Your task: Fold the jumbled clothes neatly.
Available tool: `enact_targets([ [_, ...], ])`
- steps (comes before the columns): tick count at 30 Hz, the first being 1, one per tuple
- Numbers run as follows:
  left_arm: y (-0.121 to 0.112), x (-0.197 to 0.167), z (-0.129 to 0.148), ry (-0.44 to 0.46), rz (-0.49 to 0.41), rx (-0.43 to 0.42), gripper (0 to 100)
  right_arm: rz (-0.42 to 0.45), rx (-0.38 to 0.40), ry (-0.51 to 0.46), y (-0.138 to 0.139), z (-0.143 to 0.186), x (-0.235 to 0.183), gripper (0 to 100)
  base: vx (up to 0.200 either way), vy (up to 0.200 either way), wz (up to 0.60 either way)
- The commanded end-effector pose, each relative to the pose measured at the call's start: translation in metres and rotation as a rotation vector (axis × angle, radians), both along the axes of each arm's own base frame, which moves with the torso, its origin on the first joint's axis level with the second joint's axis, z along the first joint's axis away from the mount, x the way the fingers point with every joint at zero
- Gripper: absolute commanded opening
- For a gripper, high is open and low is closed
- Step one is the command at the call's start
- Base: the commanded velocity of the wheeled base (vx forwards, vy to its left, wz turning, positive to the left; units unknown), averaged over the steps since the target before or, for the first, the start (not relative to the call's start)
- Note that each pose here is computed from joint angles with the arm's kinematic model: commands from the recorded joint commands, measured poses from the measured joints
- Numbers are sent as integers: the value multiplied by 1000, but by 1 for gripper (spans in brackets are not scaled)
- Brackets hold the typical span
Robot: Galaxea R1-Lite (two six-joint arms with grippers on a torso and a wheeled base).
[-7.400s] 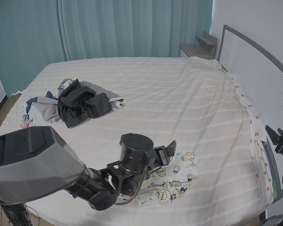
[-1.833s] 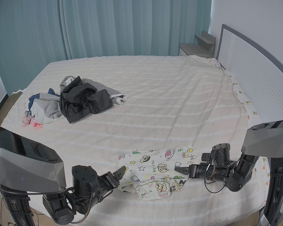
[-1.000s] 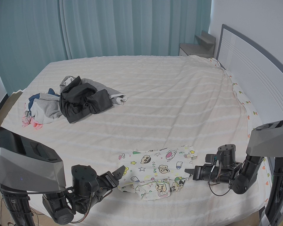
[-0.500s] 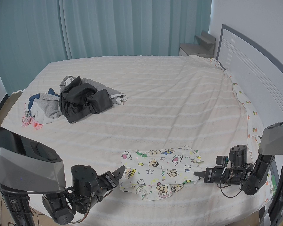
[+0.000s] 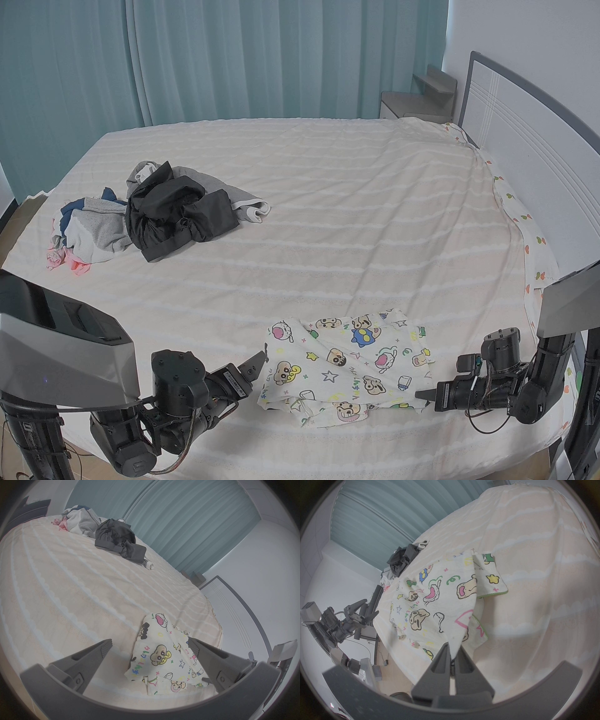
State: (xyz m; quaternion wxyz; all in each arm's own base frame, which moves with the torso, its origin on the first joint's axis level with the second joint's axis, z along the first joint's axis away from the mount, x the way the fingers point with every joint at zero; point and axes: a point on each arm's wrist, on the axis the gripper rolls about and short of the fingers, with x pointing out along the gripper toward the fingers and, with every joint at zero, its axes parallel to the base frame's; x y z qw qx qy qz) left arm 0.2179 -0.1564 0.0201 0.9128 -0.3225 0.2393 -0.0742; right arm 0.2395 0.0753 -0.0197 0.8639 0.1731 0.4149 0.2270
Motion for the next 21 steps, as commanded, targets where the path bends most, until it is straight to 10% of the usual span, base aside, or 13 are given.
enact_targets([
  [1,0,0,0,1,0,0,100,-12,-17,19,-5,-10,1,0,0,0,0],
  [5,0,0,0,1,1,-1,100,-12,-14,-2,-6,-9,-1,0,0,0,0],
  [6,0,0,0,1,0,0,100,-12,-14,-2,-6,-9,-1,100,0,0,0],
  [21,-3,1,-10,72,-50,-75,100,-106,42,-335,-5,29,59,100,0,0,0],
])
